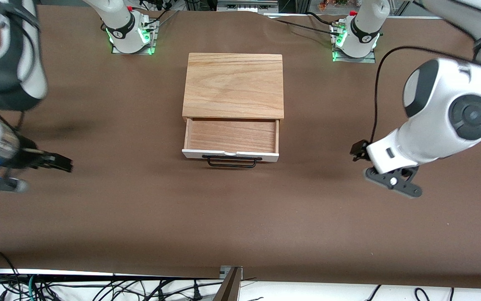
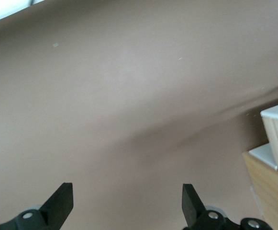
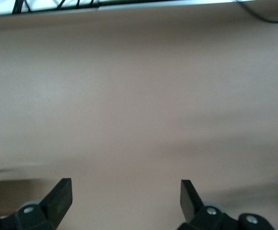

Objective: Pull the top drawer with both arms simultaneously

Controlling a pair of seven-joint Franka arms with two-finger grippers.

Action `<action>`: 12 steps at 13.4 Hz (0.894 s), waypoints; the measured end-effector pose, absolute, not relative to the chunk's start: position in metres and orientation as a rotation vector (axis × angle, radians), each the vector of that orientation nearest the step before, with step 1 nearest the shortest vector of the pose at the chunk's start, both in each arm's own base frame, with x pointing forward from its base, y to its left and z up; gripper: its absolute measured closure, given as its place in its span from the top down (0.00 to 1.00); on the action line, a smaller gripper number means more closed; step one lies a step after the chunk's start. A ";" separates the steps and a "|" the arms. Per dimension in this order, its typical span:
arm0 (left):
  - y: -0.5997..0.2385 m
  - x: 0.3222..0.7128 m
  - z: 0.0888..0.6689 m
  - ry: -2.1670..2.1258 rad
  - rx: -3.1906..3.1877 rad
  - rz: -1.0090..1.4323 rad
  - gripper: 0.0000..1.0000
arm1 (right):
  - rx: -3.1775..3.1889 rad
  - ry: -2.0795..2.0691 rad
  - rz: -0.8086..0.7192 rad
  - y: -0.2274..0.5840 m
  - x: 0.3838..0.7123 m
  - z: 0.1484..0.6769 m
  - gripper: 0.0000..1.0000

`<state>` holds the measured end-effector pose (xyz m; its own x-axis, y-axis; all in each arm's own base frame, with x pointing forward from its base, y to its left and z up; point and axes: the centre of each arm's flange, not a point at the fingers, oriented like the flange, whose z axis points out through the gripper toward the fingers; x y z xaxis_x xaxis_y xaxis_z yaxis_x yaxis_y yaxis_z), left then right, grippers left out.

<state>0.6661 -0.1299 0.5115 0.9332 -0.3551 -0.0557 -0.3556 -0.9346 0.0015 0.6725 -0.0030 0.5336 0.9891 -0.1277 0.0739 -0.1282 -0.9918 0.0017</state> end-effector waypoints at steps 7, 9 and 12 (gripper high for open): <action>-0.034 0.584 0.586 0.373 -3.091 -0.047 1.00 | 3.140 -0.240 0.143 -0.032 0.608 0.582 1.00; -0.009 0.560 0.582 0.311 -3.098 -0.115 1.00 | 3.140 -0.203 0.129 -0.020 0.603 0.580 1.00; 0.025 0.538 0.567 0.219 -3.109 -0.096 1.00 | 3.141 -0.191 0.109 -0.016 0.602 0.577 1.00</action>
